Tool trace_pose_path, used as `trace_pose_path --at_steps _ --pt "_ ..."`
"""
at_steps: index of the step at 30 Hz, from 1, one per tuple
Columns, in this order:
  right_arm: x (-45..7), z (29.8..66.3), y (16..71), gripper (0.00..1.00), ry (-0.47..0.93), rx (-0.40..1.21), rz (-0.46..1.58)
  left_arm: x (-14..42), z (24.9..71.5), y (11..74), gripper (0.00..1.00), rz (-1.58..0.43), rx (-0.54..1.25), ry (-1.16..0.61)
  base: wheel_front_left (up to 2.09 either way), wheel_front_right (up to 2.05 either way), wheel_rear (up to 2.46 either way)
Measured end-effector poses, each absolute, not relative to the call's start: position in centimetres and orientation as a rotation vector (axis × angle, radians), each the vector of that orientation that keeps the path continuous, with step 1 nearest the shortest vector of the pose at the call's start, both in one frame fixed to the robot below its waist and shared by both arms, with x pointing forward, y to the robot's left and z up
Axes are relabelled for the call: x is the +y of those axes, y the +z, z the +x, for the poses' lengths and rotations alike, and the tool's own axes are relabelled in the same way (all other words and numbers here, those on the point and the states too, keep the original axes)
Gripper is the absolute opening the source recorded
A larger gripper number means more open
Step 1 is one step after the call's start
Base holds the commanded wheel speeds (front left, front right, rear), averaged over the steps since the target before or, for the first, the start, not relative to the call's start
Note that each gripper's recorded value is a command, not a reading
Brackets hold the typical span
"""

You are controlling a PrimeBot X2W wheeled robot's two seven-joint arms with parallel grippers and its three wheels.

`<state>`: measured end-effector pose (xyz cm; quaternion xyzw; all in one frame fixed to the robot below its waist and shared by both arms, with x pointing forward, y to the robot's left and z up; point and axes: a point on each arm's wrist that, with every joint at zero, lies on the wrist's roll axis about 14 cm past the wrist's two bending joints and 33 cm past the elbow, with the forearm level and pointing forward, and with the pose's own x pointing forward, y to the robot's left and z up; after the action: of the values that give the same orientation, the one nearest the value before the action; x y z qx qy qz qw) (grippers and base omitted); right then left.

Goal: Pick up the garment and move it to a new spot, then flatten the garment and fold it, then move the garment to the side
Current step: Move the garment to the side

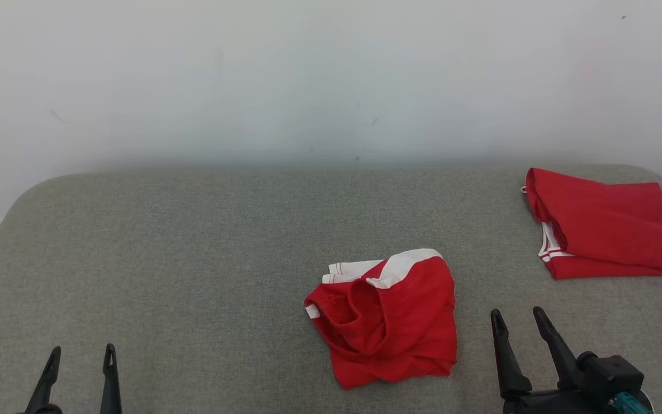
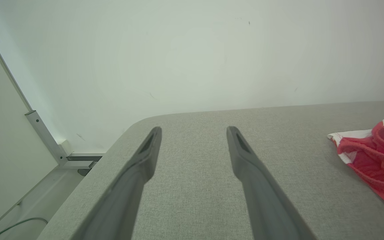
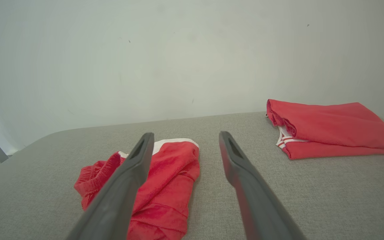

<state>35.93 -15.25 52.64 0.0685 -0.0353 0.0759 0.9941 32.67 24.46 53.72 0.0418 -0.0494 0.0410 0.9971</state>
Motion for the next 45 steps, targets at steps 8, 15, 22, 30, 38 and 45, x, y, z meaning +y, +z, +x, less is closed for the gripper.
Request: trace_pose_path --at_steps 8,15,22,30,38,45 --pt "-15.2 36.0 52.5 1.00 0.153 -0.061 0.138 24.6 32.6 53.6 1.00 0.094 -0.092 0.086 0.00 0.00 0.00" --pt "-15.2 36.0 52.2 1.00 0.153 -0.046 0.138 24.5 32.6 53.6 1.00 0.096 -0.089 0.083 0.00 0.00 0.00" --pt "-15.1 36.2 51.8 1.00 0.153 -0.029 0.133 24.4 32.6 53.5 1.00 0.088 -0.086 0.084 0.00 0.00 0.00" --pt "-13.9 39.6 51.3 1.00 0.200 0.019 0.097 24.1 32.6 53.1 1.00 0.077 -0.081 0.078 0.00 0.00 0.00" --pt "-12.9 43.4 48.2 1.00 0.217 0.154 0.077 24.1 32.8 52.9 1.00 0.071 -0.077 0.084 0.00 0.00 0.00" --pt "-12.8 45.2 43.9 1.00 0.197 0.318 0.073 24.3 33.4 52.7 1.00 0.066 -0.074 0.092 0.00 0.00 0.00"
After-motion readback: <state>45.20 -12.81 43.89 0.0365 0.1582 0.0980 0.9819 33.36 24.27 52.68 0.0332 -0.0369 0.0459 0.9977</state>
